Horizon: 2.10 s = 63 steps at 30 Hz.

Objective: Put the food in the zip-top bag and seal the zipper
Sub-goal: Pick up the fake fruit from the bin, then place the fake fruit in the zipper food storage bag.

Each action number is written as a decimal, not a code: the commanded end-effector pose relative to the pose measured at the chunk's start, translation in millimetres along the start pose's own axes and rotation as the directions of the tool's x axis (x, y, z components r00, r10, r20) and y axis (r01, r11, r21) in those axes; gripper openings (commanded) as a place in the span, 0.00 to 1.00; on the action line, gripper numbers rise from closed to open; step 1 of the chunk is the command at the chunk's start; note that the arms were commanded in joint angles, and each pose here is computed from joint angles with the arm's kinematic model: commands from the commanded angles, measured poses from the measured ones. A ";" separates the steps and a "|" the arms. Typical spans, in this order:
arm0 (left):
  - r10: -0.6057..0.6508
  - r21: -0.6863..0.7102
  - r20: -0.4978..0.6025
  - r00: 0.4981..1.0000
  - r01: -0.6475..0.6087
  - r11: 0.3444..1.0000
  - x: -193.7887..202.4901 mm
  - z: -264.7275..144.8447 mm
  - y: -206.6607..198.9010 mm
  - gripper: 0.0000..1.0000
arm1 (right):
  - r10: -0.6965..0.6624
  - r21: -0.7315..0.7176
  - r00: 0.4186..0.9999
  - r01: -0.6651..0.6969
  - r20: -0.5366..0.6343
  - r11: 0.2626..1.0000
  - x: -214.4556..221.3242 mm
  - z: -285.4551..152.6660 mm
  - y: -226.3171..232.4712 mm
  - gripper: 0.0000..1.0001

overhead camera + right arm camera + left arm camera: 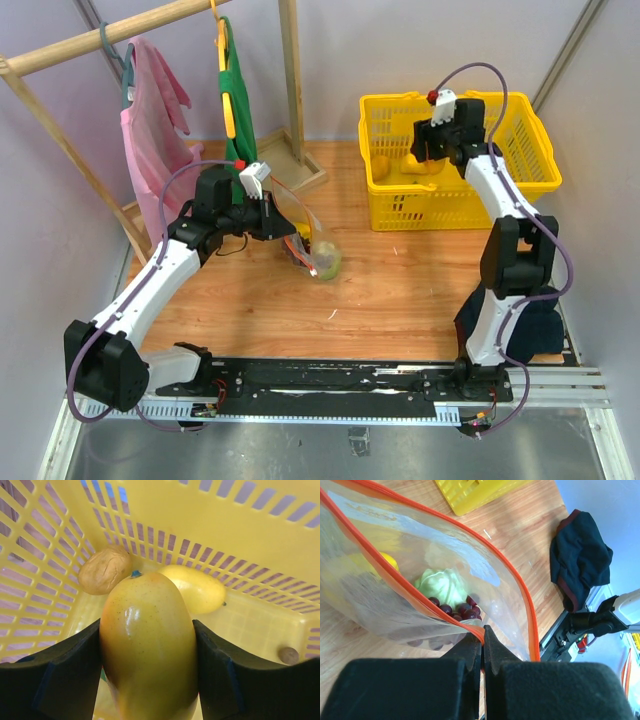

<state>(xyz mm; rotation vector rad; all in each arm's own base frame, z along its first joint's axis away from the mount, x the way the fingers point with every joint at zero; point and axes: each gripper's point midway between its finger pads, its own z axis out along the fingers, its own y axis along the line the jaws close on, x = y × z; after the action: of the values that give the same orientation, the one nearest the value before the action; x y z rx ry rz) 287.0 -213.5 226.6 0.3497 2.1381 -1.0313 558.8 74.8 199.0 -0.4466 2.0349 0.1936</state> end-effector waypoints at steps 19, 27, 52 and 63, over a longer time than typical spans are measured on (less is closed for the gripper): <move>0.009 -0.007 0.082 0.997 -0.009 1.000 -38.2 -8.0 -39.9 0.00 | 0.194 -0.148 0.945 -0.159 0.264 0.976 -102.3 -141.4 94.0 0.03; -0.057 -0.023 0.108 0.992 0.060 0.998 -49.0 4.9 -55.1 0.00 | 0.299 -0.367 0.907 -0.181 0.296 0.912 -110.4 -173.0 173.3 0.03; -0.167 -0.036 0.118 0.979 0.172 0.984 -32.4 22.0 -52.2 0.00 | 0.464 -0.645 0.876 -0.280 0.130 0.711 -56.1 -152.2 336.5 0.08; -0.196 -0.045 0.102 0.975 0.201 0.979 -13.9 26.1 -41.9 0.00 | 0.381 -0.585 0.924 -0.330 -0.038 0.741 19.5 -119.6 345.8 0.17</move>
<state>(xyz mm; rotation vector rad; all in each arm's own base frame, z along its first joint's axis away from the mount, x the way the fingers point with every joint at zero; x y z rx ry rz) 289.2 -255.3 235.0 0.0467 2.2089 -1.0329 325.7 342.9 234.7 -0.3588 1.9011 1.0837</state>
